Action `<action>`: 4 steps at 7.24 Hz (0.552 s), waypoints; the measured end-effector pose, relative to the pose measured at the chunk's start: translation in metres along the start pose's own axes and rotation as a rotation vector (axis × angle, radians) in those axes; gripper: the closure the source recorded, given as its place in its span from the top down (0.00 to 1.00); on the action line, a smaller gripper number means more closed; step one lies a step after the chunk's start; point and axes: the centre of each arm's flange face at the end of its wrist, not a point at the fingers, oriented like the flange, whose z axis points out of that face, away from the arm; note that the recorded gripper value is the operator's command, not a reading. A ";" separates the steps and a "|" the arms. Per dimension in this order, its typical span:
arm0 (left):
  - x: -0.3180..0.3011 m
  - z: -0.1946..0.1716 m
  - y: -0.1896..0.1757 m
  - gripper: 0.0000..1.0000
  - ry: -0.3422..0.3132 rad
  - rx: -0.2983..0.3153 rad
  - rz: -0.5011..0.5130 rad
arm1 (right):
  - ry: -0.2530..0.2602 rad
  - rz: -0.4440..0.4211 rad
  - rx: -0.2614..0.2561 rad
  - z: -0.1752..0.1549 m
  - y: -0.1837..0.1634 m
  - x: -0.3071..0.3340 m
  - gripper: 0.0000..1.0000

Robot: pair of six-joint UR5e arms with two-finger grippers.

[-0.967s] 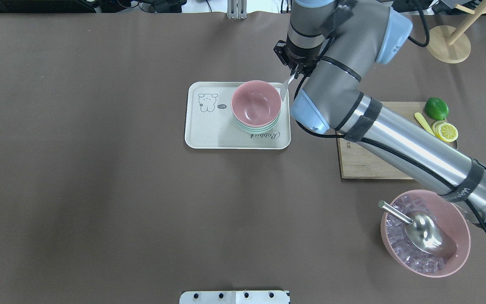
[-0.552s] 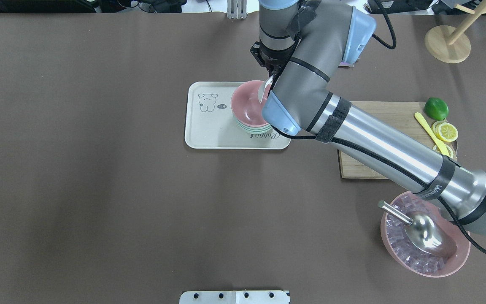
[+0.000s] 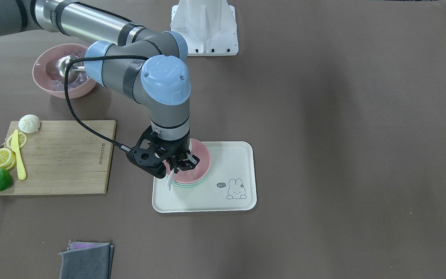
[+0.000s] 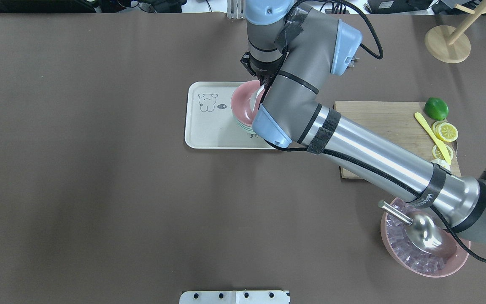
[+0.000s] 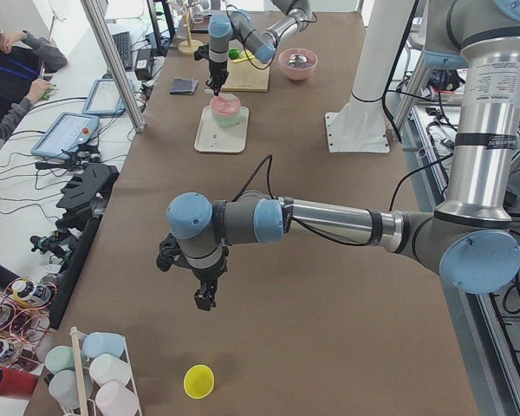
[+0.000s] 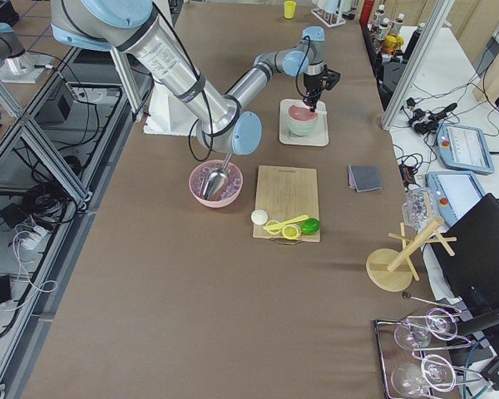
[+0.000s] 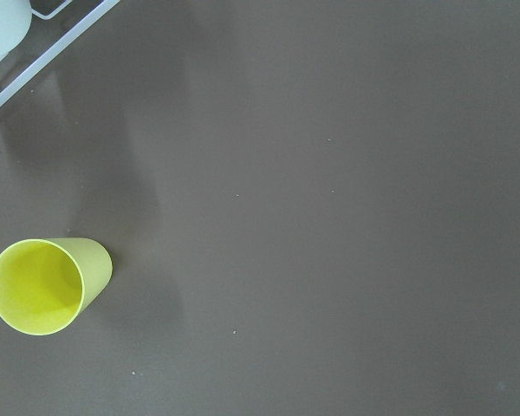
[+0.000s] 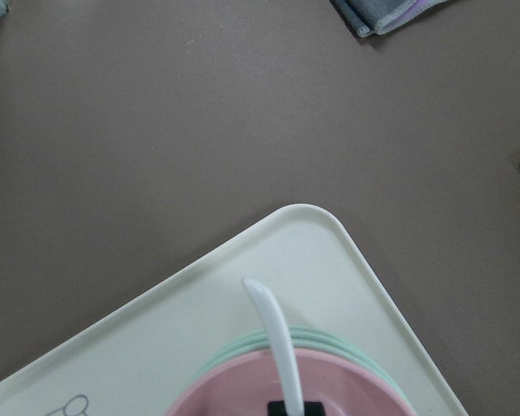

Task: Stack pink bowl on green and place spoon
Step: 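Lower the spoon into the pink bowl and open the right gripper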

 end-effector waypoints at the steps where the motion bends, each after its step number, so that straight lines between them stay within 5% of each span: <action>1: 0.000 0.000 0.000 0.99 0.000 0.000 0.000 | -0.001 -0.008 -0.002 0.001 0.003 0.000 0.15; 3: 0.000 0.000 -0.001 0.99 0.000 0.001 -0.001 | -0.035 -0.033 0.003 0.004 0.008 0.000 0.94; 4: 0.000 0.000 -0.001 0.99 0.000 0.000 -0.002 | -0.058 -0.049 0.019 0.011 0.012 0.002 0.99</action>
